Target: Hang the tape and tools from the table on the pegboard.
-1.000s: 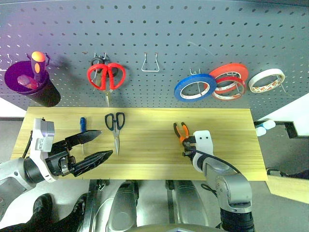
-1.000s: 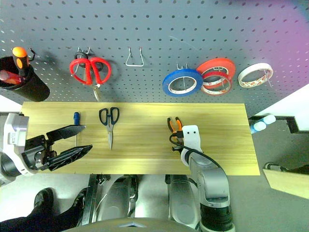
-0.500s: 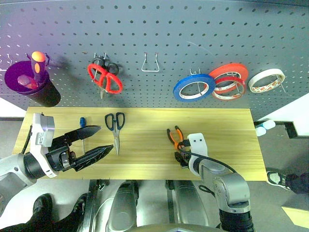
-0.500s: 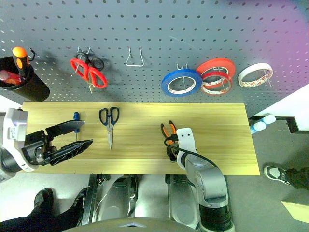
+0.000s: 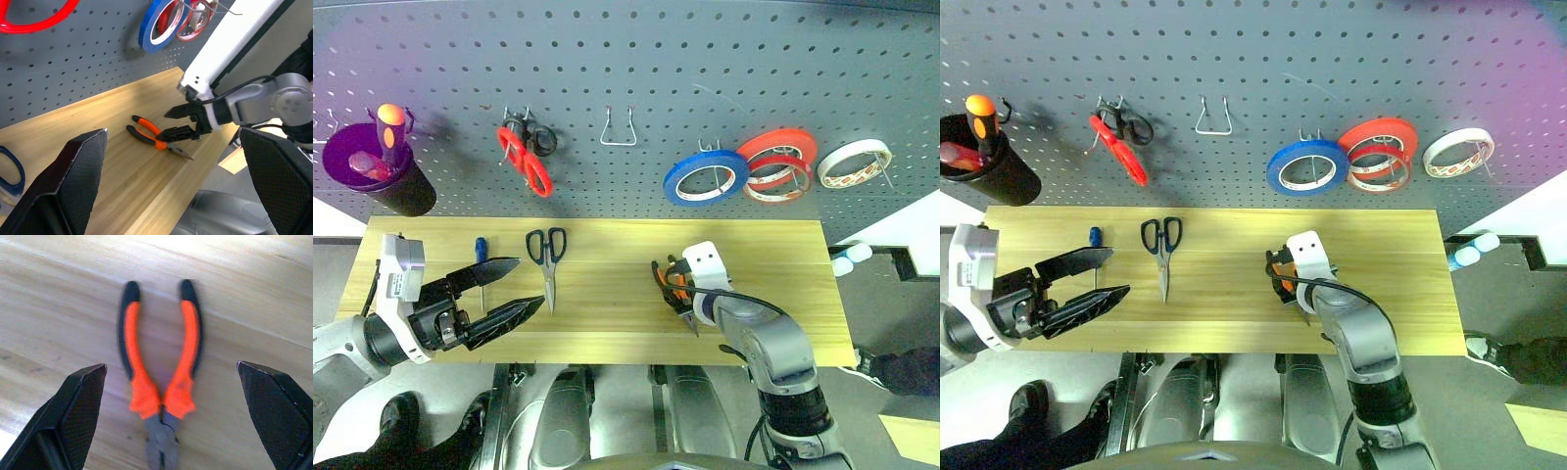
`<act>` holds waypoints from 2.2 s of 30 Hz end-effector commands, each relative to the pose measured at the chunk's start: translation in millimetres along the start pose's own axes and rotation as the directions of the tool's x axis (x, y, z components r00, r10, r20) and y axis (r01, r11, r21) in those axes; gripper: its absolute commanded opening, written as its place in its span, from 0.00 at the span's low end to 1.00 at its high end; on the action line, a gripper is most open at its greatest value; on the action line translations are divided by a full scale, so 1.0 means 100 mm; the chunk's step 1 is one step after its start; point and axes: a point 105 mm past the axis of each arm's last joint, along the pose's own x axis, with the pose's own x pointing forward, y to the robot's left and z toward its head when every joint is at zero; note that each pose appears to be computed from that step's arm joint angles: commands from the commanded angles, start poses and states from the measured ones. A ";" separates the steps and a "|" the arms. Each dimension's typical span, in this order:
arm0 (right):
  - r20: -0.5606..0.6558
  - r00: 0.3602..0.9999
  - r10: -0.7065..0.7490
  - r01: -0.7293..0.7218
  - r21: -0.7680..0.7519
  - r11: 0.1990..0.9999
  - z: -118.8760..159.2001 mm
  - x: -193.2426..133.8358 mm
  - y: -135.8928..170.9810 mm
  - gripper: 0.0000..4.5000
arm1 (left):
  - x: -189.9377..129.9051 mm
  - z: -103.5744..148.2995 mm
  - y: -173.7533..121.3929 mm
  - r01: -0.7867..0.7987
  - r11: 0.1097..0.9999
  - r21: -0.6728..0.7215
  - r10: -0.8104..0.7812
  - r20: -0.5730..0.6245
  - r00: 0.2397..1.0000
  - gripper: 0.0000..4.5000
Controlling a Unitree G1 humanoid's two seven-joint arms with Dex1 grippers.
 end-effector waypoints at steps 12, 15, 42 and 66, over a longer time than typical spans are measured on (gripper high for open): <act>-0.036 0.999 0.028 -0.030 -0.041 0.999 -0.06 0.11 0.09 0.99 | 0.01 0.05 -0.06 -0.008 1.000 0.024 0.008 0.021 1.000 1.00; -0.049 0.999 0.000 -0.002 -0.041 0.999 -0.08 0.13 0.04 0.99 | 0.03 0.07 -0.06 -0.013 0.999 0.029 0.012 0.026 1.000 1.00; -0.084 0.996 0.000 -0.004 -0.052 0.999 -0.14 0.24 0.05 0.49 | 0.02 0.07 -0.07 -0.025 0.999 0.024 0.024 0.030 0.999 1.00; 0.300 0.763 0.572 -0.577 -0.082 0.813 0.31 -0.50 0.34 0.49 | 0.10 0.10 -0.01 0.002 0.999 0.038 -0.003 0.042 0.999 1.00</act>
